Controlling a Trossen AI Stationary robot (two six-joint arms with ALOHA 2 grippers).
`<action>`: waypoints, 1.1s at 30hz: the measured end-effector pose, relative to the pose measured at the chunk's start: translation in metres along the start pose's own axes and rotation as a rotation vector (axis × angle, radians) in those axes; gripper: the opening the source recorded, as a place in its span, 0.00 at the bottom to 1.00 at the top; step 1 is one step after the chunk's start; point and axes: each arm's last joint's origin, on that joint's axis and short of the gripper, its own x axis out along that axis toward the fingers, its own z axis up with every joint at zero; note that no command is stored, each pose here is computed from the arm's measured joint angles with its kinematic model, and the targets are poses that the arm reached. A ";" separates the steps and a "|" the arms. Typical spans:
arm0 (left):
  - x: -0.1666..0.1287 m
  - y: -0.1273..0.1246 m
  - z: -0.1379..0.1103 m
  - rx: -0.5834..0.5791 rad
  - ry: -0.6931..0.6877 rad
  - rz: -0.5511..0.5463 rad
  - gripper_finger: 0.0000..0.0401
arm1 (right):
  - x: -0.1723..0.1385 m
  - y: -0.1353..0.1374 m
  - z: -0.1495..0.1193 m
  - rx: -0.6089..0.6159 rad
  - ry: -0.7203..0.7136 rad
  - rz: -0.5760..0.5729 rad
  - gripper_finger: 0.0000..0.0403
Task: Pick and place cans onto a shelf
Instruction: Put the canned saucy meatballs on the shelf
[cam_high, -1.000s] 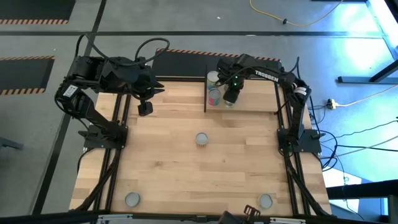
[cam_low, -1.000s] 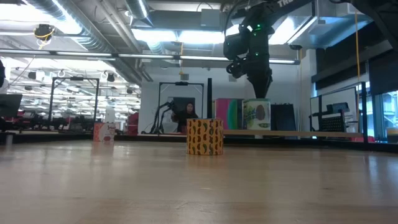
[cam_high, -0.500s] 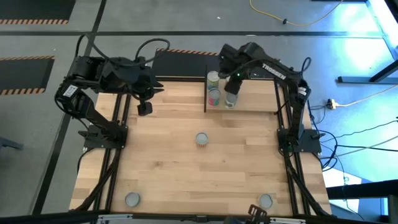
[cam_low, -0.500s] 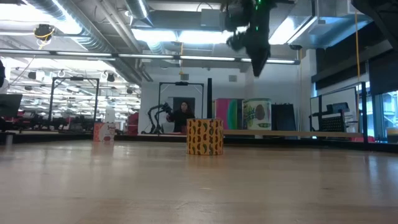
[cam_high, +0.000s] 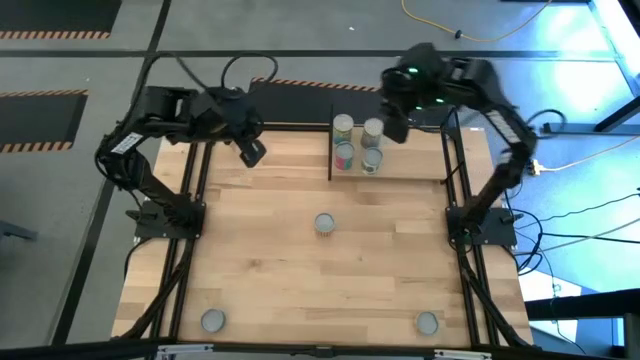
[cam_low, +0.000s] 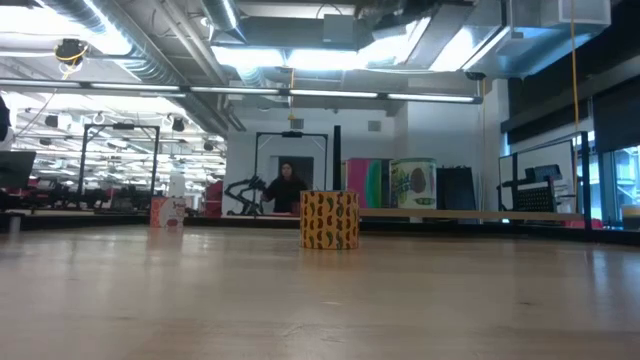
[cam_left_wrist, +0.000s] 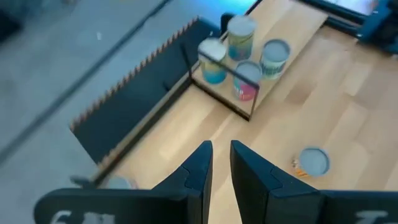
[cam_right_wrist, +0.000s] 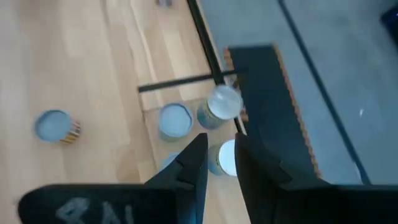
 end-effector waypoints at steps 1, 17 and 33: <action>0.005 0.002 0.000 -0.037 0.020 0.008 0.13 | -0.011 0.003 -0.002 -0.013 -0.029 0.000 0.21; 0.133 0.076 -0.043 -0.669 0.499 0.353 0.13 | -0.112 0.026 -0.024 -0.071 -0.424 0.013 0.21; 0.239 0.148 -0.107 -0.735 0.441 0.311 0.13 | -0.110 0.027 -0.022 -0.044 -0.419 0.023 0.21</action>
